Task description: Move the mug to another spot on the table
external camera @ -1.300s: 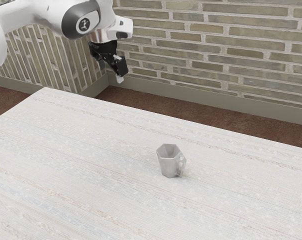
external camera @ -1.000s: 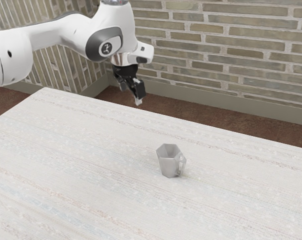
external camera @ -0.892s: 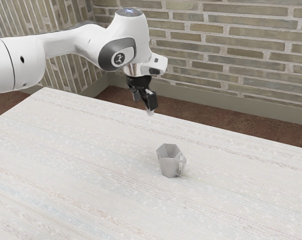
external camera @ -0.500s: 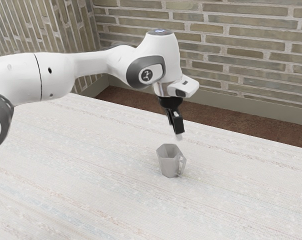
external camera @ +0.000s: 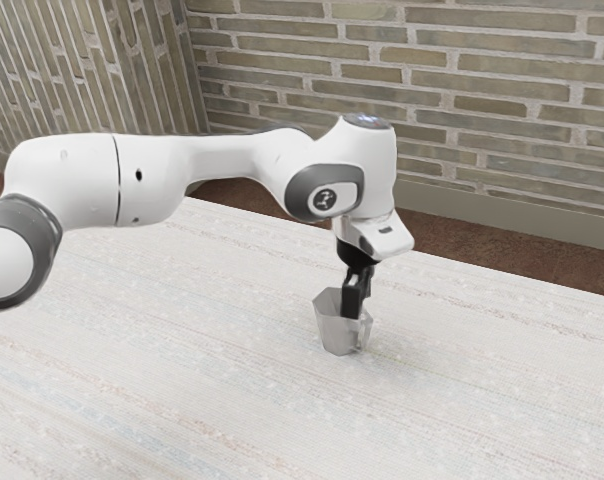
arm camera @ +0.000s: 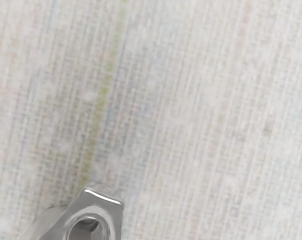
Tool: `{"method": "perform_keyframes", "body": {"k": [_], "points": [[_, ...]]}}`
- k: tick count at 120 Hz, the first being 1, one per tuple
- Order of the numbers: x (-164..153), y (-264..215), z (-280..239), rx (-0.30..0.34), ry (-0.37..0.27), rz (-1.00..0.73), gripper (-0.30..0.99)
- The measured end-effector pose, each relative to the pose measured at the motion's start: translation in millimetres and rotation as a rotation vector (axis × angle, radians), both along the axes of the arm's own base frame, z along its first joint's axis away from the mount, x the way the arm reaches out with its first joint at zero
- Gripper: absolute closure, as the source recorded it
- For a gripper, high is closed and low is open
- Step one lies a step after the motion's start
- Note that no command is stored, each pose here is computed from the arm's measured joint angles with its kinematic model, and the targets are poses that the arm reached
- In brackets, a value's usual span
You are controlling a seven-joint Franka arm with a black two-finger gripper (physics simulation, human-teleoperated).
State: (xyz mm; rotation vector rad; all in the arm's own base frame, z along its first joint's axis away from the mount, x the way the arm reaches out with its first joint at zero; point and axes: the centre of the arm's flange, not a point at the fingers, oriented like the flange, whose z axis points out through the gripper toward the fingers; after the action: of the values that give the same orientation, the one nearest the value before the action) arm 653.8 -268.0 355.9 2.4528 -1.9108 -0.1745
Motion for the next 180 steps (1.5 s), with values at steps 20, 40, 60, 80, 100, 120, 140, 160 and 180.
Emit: {"method": "perform_keyframes", "body": {"k": [20,40,60,80,100,120,140,160,180], "points": [[1.4,-15.9,-12.2,-0.017,-0.036,-0.148,0.0],[7.5,-13.4,-23.5,0.001,-0.063,-0.246,0.0],[12.3,-11.5,-31.7,-0.006,-0.073,-0.305,0.0],[20.7,1.7,-48.2,-0.008,-0.074,-0.327,0.0],[23.2,3.4,-57.3,-0.022,-0.081,-0.353,0.09],[24.5,1.3,-57.9,-0.036,-0.098,-0.374,0.27],[25.1,2.7,-68.8,-0.043,-0.095,-0.384,0.35],[26.9,6.6,-74.3,-0.042,-0.104,-0.386,0.43],[29.0,13.4,-77.1,-0.022,-0.116,-0.379,0.5]]}}
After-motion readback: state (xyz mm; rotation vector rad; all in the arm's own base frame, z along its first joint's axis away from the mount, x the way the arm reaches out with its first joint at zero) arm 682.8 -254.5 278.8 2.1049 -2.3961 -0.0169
